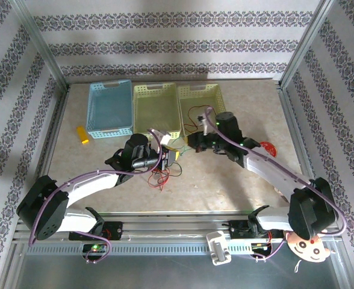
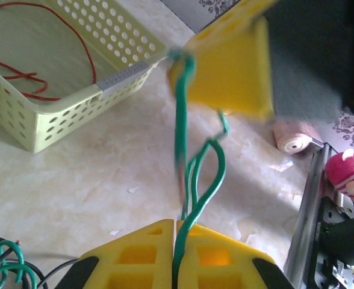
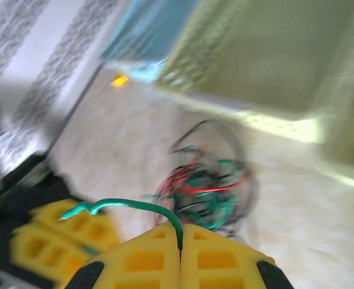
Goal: Untangle the cables
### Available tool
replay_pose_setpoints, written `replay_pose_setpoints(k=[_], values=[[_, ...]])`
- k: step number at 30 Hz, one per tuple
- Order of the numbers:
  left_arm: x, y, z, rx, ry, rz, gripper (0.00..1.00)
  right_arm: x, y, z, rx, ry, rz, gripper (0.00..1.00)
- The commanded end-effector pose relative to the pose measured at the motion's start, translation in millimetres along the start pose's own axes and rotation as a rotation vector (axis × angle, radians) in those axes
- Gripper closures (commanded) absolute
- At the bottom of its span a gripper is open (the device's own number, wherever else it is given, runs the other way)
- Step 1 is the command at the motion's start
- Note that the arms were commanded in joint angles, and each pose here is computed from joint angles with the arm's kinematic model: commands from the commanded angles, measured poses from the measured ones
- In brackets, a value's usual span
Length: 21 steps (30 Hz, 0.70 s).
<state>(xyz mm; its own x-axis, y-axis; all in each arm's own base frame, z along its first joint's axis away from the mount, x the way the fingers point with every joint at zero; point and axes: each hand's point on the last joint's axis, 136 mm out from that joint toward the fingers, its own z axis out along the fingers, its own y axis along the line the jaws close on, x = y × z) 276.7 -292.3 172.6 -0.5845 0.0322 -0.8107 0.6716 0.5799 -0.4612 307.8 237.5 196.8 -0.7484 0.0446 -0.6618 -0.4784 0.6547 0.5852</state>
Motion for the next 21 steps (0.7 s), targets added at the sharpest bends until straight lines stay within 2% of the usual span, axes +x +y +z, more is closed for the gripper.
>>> replay_pose_setpoints(k=[1, 6, 10, 14, 21], values=[[3, 18, -6, -0.077, -0.033, -0.027, 1.00, -36, -58, -35, 0.267, -0.239, 0.102, 1.00], [-7, 15, -10, -0.039, -0.091, -0.045, 1.00, -35, -79, -59, 0.353, -0.315, 0.158, 1.00], [-15, 13, -16, -0.017, -0.122, -0.053, 1.00, -30, -102, -80, 0.476, -0.375, 0.214, 1.00], [-17, 9, -22, 0.015, -0.116, -0.057, 1.00, -28, -127, -108, 0.584, -0.462, 0.304, 1.00], [-6, 11, -32, 0.018, -0.084, -0.075, 1.00, -28, -141, -122, 0.631, -0.511, 0.371, 1.00]])
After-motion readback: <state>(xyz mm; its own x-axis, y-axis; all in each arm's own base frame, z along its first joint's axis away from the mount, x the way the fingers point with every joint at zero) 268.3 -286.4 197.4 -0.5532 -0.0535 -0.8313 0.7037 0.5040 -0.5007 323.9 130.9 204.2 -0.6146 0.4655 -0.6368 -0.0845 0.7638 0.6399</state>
